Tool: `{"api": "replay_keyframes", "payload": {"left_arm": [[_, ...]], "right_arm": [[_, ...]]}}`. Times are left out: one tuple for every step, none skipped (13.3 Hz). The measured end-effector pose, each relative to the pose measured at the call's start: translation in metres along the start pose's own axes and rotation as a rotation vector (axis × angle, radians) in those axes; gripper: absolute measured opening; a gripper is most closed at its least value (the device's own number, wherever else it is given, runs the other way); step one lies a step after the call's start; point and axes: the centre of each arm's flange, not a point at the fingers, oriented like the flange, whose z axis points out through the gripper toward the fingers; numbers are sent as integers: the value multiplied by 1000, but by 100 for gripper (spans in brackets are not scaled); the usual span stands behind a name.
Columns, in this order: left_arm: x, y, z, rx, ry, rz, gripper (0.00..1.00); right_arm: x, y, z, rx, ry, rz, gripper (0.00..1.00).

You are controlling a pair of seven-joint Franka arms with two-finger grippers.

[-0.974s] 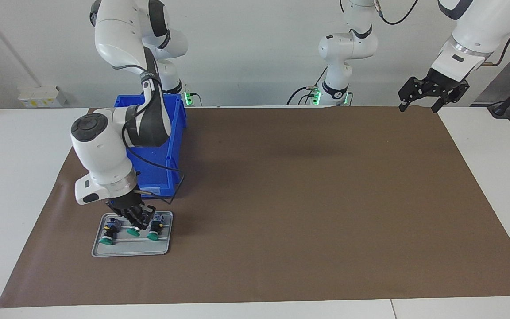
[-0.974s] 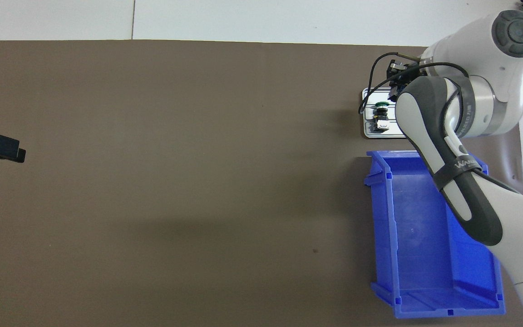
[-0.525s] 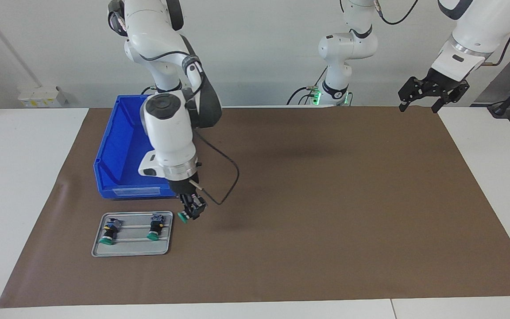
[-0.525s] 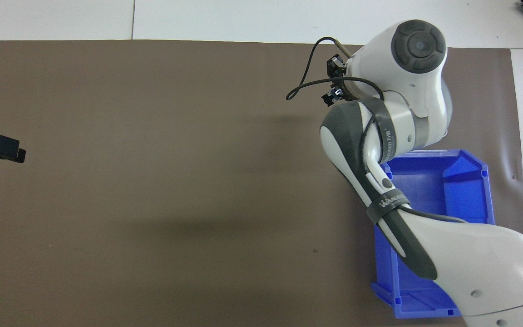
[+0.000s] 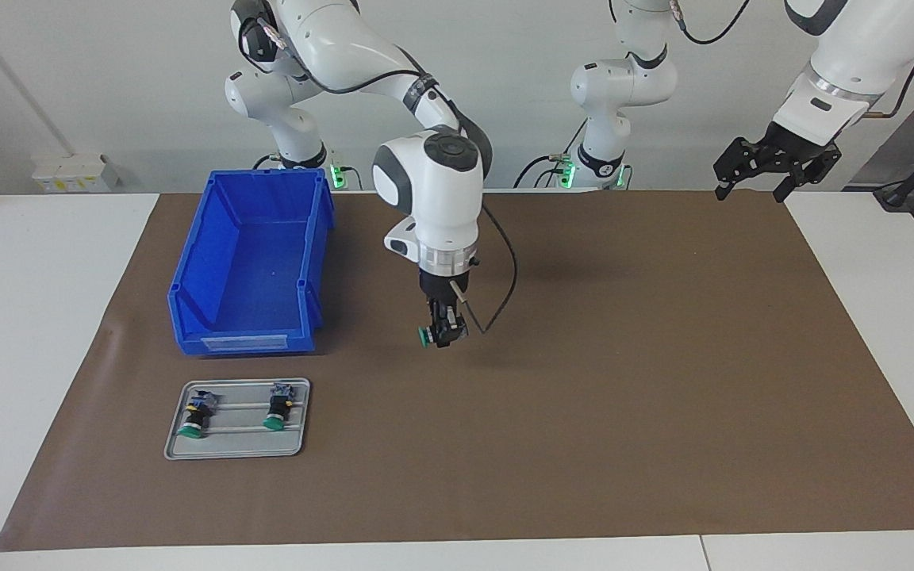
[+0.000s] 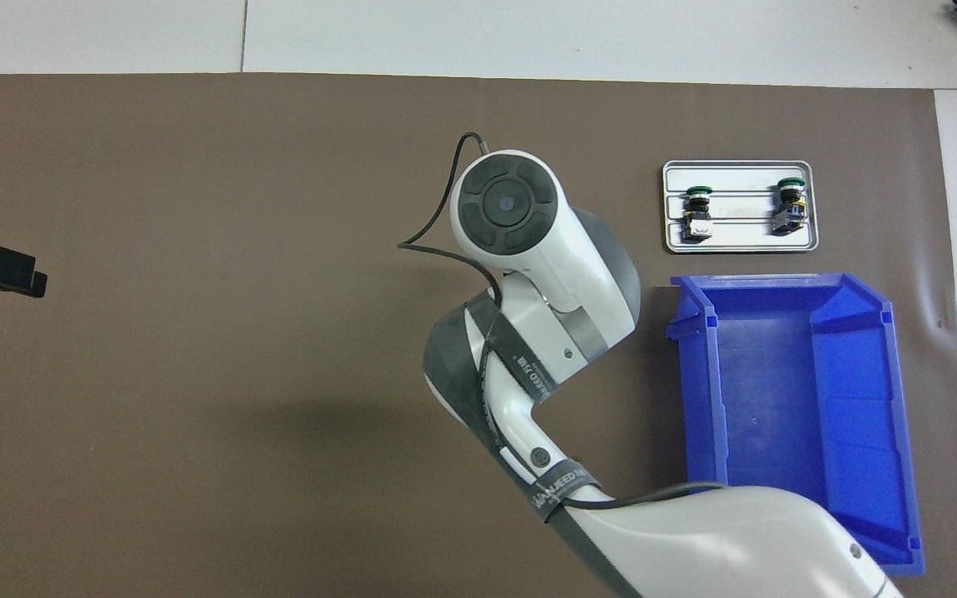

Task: Place and press button with both arms
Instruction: 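Lift the green button and carry it toward the table center with the right gripper, then set the button down with the right gripper while the left gripper approaches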

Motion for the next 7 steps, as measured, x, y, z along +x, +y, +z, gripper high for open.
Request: {"api": "replay_keyframes", "payload": {"left_arm": [[0, 0, 0, 0, 0, 0, 100], [0, 0, 0, 0, 0, 0, 100], [0, 0, 0, 0, 0, 0, 100], [0, 0, 0, 0, 0, 0, 100], [0, 0, 0, 0, 0, 0, 100], [0, 0, 0, 0, 0, 0, 100], [0, 0, 0, 0, 0, 0, 100]], "right_arm": [[-19, 10, 4, -9, 3, 31, 32], [-38, 21, 11, -20, 8, 53, 32], [-57, 32, 21, -32, 14, 71, 32], [-73, 41, 32, -41, 20, 90, 32], [-86, 49, 44, -49, 28, 110, 32], [-94, 54, 54, -55, 34, 122, 32], [-99, 59, 63, -63, 40, 123, 32]]}}
